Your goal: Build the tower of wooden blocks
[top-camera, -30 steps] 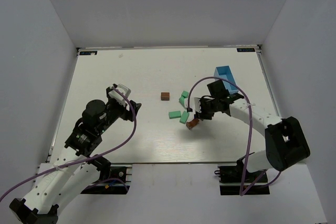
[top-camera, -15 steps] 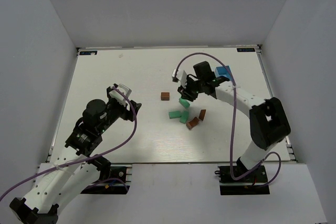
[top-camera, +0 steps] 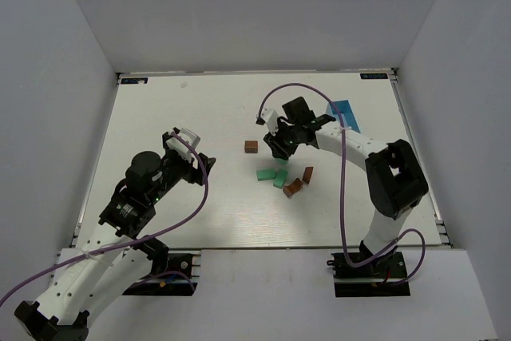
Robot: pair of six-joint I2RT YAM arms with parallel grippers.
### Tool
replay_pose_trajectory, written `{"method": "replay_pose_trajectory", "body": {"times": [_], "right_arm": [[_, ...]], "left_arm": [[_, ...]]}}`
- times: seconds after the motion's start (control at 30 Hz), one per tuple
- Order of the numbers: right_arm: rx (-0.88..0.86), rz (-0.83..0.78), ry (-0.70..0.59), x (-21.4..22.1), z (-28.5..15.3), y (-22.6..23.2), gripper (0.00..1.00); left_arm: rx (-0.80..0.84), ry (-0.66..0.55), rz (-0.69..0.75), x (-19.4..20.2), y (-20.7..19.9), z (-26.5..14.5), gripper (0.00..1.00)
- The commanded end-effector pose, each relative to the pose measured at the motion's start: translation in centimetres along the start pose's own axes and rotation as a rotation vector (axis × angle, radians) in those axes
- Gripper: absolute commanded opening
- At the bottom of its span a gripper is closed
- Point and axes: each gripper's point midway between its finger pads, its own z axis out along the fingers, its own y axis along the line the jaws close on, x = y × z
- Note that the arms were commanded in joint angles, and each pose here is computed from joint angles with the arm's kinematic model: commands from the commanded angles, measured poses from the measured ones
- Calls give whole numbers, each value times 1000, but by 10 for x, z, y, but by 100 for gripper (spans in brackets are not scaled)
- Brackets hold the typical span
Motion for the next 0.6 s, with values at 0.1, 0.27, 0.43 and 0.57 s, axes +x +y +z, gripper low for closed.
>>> {"method": "replay_pose_trajectory", "body": {"times": [0.1,0.27,0.43,0.57], "right_arm": [[56,54,54,0,5,-11,44],[121,68,78,4,6,-23,47],[117,75,105,11,10,-23,48],[99,87,128,15,14,-20,50]], "left_arm": [[10,-17,2,-6,-1,-1,83],[10,-17,2,-6,-1,-1,83],[10,-17,2,-6,-1,-1,83],[10,-17,2,-6,-1,-1,83]]}}
